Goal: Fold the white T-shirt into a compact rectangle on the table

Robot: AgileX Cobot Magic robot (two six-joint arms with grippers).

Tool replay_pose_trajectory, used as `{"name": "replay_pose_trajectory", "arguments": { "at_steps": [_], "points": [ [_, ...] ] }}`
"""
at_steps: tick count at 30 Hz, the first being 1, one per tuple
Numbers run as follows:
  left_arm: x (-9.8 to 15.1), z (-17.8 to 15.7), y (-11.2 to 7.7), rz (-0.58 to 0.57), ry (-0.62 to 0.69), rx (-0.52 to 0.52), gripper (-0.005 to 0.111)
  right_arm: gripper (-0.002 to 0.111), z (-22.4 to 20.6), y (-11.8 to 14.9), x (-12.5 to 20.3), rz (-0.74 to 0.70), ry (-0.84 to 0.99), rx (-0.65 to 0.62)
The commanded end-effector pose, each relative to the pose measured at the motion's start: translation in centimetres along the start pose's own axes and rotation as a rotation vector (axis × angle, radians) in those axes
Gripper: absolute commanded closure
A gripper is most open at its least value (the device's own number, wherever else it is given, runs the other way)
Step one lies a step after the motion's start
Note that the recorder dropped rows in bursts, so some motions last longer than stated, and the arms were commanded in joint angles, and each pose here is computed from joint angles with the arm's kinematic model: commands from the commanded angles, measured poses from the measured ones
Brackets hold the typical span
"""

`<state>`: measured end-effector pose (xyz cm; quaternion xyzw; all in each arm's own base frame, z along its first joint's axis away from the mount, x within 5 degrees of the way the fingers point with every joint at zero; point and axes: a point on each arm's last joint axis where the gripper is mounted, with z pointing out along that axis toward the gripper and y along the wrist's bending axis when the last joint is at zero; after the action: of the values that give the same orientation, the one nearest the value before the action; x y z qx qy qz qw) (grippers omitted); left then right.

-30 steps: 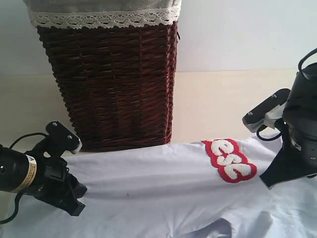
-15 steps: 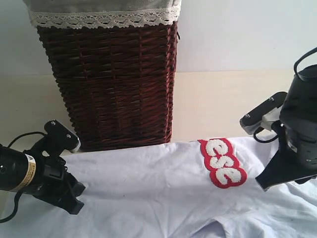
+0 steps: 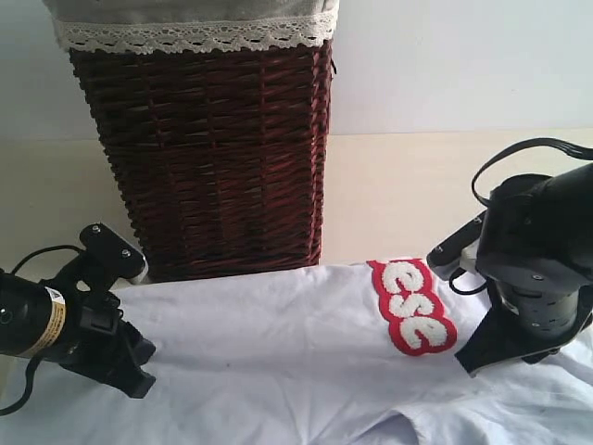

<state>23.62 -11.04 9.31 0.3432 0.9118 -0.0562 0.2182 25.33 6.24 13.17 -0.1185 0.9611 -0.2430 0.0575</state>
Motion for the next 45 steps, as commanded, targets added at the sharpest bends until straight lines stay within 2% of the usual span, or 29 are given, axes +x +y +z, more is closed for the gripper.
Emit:
{"name": "replay_pose_trajectory", "arguments": {
  "at_steps": [1,4,5,6,8,9,20,23,24,25,26,28,29,32,33,35,38,39,42,45],
  "points": [
    [2.1,0.8,1.1,0.033,0.124,-0.124,0.069,0.078,0.3,-0.3,-0.1,-0.006,-0.007,0.021],
    [2.1,0.8,1.0,0.033,0.123,-0.122,0.069,0.08,1.0,-0.7,-0.1,0.008,0.021,0.025],
    [2.1,0.8,1.0,0.033,0.122,-0.121,0.069,0.083,1.3,-1.0,0.0,0.013,0.035,0.028],
    [2.1,0.8,1.0,0.033,0.122,-0.121,0.069,0.088,1.6,-1.2,0.0,0.019,0.046,0.031],
    [2.1,0.8,1.0,0.033,0.122,-0.121,0.069,0.105,2.0,-2.1,0.1,0.046,0.06,0.038],
    [2.1,0.8,1.0,0.033,0.122,-0.121,0.069,0.108,2.1,-2.5,0.1,0.055,0.06,0.041],
    [2.1,0.6,1.5,0.035,0.13,-0.173,0.069,0.108,2.2,-7.7,1.1,0.311,0.056,0.044],
    [1.8,0.2,1.4,0.034,0.109,-0.164,0.069,0.094,2.7,-8.0,1.0,0.389,0.047,-0.013],
    [1.6,-0.1,1.4,0.034,0.092,-0.162,0.069,0.08,2.9,-7.9,1.0,0.397,0.049,-0.035],
    [1.5,-0.3,1.4,0.034,0.083,-0.165,0.069,0.072,2.9,-7.8,1.0,0.398,0.051,-0.036],
    [1.1,-0.8,1.4,0.034,0.061,-0.172,0.069,0.06,2.6,-7.9,0.8,0.404,0.04,-0.039],
    [0.4,-1.9,1.5,0.034,0.009,-0.187,0.069,0.05,1.5,-8.3,0.6,0.415,0.01,-0.07],
    [0.1,-2.5,1.5,0.035,-0.018,-0.184,0.069,0.051,0.8,-8.2,0.4,0.398,-0.014,-0.116],
    [-1.6,-5.6,0.6,0.052,-0.187,-0.117,0.069,0.063,-2.9,-6.5,0.4,0.239,-0.127,-0.467],
    [-2.1,-6.6,0.1,0.062,-0.247,-0.075,0.069,0.069,-4.1,-5.7,0.9,0.166,-0.127,-0.589],
    [-3.0,-8.8,-1.2,0.06,-0.368,0.043,0.069,0.072,-5.0,-4.9,1.5,0.125,-0.086,-0.712],
    [-2.5,-10.6,-2.8,0.166,-0.411,0.152,0.069,0.072,-6.1,-3.4,2.1,0.013,-0.098,-0.917],
    [-2.0,-10.9,-3.1,0.14,-0.409,0.172,0.069,0.072,-6.4,-2.3,2.8,-0.091,-0.111,-1.01],
    [-1.1,-10.9,-3.7,0.158,-0.399,0.192,0.069,0.063,-6.6,0.0,4.3,-0.27,-0.096,-1.057],
    [-0.3,-10.9,-4.7,0.185,-0.389,0.222,0.069,0.046,-6.2,1.7,5.7,-0.35,-0.022,-0.986]
  ]
}}
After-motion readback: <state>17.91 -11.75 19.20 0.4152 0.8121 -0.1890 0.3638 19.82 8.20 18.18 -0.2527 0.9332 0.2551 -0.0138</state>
